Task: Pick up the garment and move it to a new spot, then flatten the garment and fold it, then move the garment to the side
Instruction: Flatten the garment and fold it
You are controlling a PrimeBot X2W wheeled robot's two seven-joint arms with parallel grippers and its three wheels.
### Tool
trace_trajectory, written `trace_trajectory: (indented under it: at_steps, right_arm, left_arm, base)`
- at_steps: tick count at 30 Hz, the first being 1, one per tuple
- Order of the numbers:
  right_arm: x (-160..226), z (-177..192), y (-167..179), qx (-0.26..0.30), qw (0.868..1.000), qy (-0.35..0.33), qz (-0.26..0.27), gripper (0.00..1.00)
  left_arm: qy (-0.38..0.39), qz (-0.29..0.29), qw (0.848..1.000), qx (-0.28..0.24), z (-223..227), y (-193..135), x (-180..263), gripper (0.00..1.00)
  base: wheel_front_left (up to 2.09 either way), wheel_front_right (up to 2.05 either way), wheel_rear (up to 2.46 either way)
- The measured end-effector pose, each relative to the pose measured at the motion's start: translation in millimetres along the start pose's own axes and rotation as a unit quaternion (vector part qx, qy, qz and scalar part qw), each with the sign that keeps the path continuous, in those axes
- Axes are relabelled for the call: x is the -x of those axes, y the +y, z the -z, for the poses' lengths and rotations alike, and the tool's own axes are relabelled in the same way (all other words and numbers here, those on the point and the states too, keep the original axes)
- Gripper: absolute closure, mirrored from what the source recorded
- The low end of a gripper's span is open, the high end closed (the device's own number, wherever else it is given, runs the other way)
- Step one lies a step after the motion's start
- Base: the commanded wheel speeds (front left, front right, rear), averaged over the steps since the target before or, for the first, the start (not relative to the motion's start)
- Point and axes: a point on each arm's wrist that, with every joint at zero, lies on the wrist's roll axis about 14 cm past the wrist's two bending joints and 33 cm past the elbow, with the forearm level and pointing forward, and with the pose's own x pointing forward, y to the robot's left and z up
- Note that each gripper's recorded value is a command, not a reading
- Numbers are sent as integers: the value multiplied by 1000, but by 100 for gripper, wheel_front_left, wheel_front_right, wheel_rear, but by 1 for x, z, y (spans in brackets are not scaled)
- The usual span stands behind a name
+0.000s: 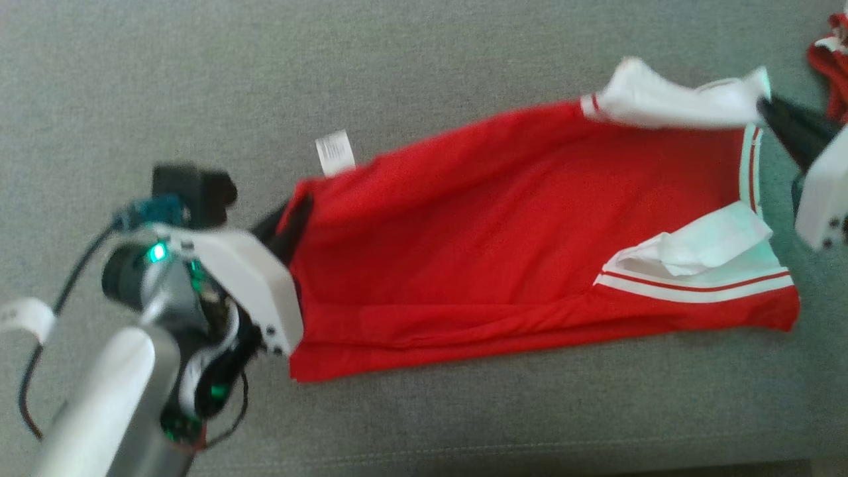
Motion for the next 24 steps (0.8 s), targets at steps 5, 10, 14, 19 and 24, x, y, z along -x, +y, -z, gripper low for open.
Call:
trace_trajectory:
  at_steps: [5, 10, 14, 19, 24]
  right_arm:
    - [16, 33, 12, -2, 999, 49, -10, 100]
    - [27, 52, 28, 9, 996, 84, -28, 0]
    - [37, 58, 29, 18, 995, 94, -25, 0]
    - [52, 44, 3, -14, 997, 70, 16, 0]
    - [42, 54, -2, -79, 993, 81, 32, 0]
  left_arm:
    - [25, -2, 1000, 15, 24, -4, 10, 100]
    - [34, -13, 999, 16, 37, -1, 15, 72]
    - [38, -28, 999, 13, 47, 2, 20, 0]
    - [-18, -83, 996, -4, 44, 18, 31, 0]
    - [-128, -98, 987, -7, 16, 10, 30, 0]
  base:
    - [0, 0, 0]
    - [0, 0, 0]
    - [0, 0, 0]
    - [0, 0, 0]
    - [0, 0, 0]
